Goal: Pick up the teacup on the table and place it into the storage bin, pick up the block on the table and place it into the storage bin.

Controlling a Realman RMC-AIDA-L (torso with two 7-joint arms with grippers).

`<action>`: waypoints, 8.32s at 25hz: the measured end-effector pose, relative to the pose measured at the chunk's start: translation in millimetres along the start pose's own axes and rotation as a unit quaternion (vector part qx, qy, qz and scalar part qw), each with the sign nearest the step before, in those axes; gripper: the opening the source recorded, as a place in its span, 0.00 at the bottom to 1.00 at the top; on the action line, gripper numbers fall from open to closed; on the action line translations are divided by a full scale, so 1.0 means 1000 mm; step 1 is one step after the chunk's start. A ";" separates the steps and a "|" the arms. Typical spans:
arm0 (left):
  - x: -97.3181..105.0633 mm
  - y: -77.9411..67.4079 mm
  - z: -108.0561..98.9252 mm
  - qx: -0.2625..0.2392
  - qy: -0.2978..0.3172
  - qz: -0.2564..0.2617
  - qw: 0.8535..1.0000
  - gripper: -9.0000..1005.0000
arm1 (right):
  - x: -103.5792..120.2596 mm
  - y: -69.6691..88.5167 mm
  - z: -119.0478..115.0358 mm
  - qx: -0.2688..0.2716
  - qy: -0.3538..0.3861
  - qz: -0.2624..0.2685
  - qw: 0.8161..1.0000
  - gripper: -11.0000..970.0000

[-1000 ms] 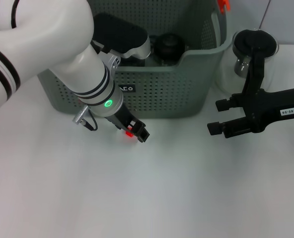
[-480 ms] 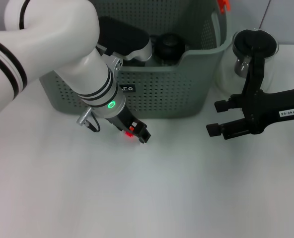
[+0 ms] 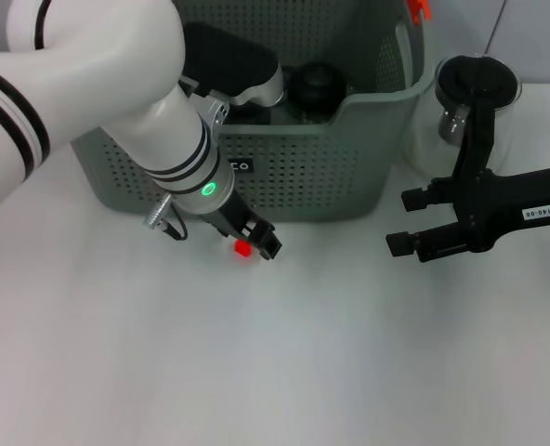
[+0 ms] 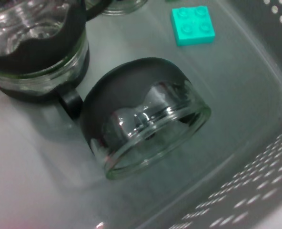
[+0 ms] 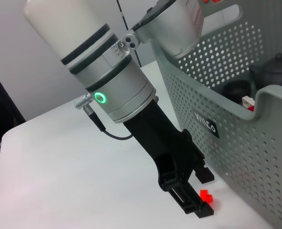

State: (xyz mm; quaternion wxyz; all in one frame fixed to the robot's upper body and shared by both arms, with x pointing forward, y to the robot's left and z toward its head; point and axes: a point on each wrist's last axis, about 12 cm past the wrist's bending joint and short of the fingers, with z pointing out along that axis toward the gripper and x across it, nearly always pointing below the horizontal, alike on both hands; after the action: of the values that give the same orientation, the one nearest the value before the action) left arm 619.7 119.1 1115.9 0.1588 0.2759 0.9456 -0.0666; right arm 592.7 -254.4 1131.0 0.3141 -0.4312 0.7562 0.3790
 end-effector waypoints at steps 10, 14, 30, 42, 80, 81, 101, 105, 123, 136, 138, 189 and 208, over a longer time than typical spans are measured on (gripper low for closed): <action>0.002 0.002 0.002 -0.007 0.004 -0.002 1.000 0.63 | -0.001 0.000 0.000 0.001 0.000 -0.001 1.000 0.95; 0.002 0.001 0.002 -0.007 0.005 -0.001 1.000 0.62 | -0.001 0.000 0.000 0.002 -0.001 -0.002 1.000 0.95; 0.003 0.000 0.005 -0.004 0.005 -0.002 1.000 0.61 | 0.001 0.000 0.001 0.001 -0.001 0.000 1.000 0.95; 0.004 -0.001 0.006 -0.005 0.007 0.002 1.000 0.50 | 0.001 0.000 0.001 0.000 -0.001 -0.002 1.000 0.95; 0.003 -0.007 0.000 -0.009 0.023 0.028 0.999 0.20 | 0.002 0.000 -0.001 0.002 -0.004 0.002 1.000 0.95; 0.003 -0.008 -0.001 -0.008 0.023 0.029 0.999 0.20 | 0.002 0.000 -0.001 0.003 -0.004 0.002 1.000 0.95; 0.026 0.008 -0.082 0.147 -0.057 0.021 0.987 0.20 | 0.001 -0.003 -0.005 0.012 -0.005 -0.001 1.000 0.95; 0.029 0.016 -0.114 0.203 -0.113 0.032 0.972 0.20 | 0.000 -0.003 -0.005 0.012 -0.005 -0.004 1.000 0.95; -0.012 0.123 -0.144 0.101 -0.290 -0.028 0.951 0.20 | 0.001 0.001 0.006 0.009 -0.028 -0.002 1.000 0.95; -0.010 0.130 -0.134 0.031 -0.288 -0.033 0.957 0.46 | 0.001 0.002 0.008 0.006 -0.028 -0.002 1.000 0.95; -0.005 0.130 -0.139 0.033 -0.294 -0.031 0.955 0.51 | 0.001 0.002 0.008 0.006 -0.028 -0.003 1.000 0.95; 0.140 0.035 -0.002 0.320 -0.374 0.188 0.850 0.94 | 0.064 0.027 0.005 -0.006 -0.071 -0.060 0.996 0.95; 0.139 0.031 0.000 0.329 -0.366 0.167 0.854 0.94 | 0.061 0.025 0.000 -0.023 -0.028 -0.085 0.996 0.95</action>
State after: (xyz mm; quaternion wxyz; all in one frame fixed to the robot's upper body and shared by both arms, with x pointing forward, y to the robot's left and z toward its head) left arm 526.1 215.0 1067.4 0.4018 0.4216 0.6819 -0.4425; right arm 544.2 -271.0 1089.4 0.3562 -0.4900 0.6990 0.3801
